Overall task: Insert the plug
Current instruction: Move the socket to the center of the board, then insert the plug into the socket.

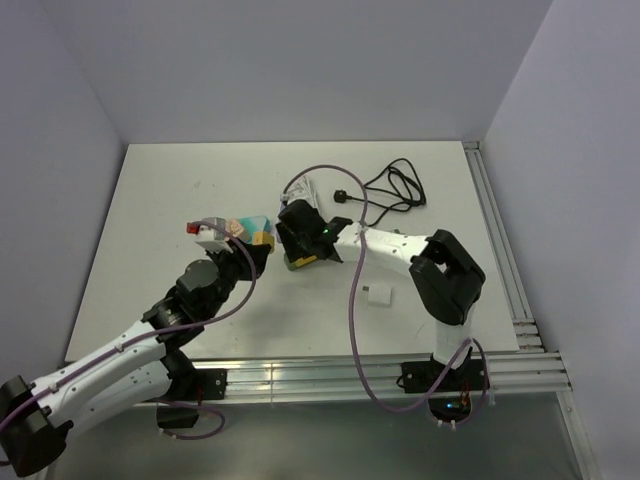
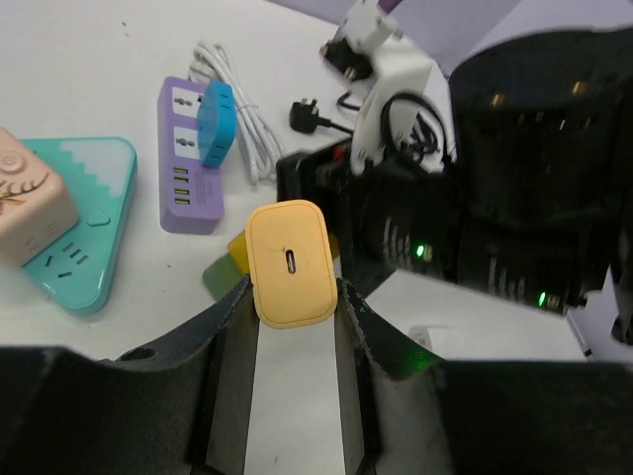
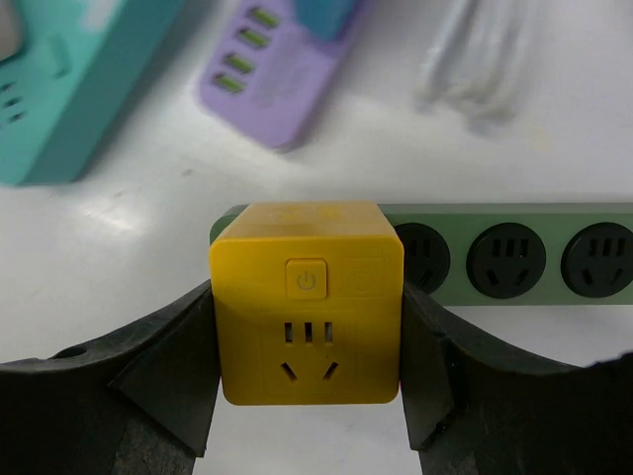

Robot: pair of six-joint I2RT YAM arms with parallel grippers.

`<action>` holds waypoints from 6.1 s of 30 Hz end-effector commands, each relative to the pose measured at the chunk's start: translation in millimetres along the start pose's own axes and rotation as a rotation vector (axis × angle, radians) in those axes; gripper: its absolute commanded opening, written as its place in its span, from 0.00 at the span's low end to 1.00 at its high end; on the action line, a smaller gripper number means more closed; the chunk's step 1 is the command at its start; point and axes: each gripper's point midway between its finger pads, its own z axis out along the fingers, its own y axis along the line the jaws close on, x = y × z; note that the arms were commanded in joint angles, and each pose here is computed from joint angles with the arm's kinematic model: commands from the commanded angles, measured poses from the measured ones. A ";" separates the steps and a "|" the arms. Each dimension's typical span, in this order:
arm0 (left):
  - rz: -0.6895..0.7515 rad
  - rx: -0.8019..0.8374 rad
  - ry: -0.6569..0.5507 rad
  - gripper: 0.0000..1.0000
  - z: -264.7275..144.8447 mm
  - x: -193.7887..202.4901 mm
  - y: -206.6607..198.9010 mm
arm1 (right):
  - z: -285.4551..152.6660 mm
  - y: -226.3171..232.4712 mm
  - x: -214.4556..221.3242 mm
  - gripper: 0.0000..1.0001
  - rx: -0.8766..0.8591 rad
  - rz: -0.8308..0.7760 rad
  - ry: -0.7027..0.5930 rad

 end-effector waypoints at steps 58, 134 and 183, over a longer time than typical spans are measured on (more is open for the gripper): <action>0.445 0.459 -0.126 0.00 49.0 16.7 -28.6 | -100.4 -54.2 -22.9 0.84 -0.217 0.288 -0.342; 0.546 0.454 0.006 0.00 63.5 92.5 -12.5 | -128.1 28.5 -78.9 0.00 -0.590 0.204 -0.409; 0.541 0.421 0.031 0.00 62.1 109.8 3.9 | -69.8 26.3 6.5 0.00 -0.466 0.238 -0.233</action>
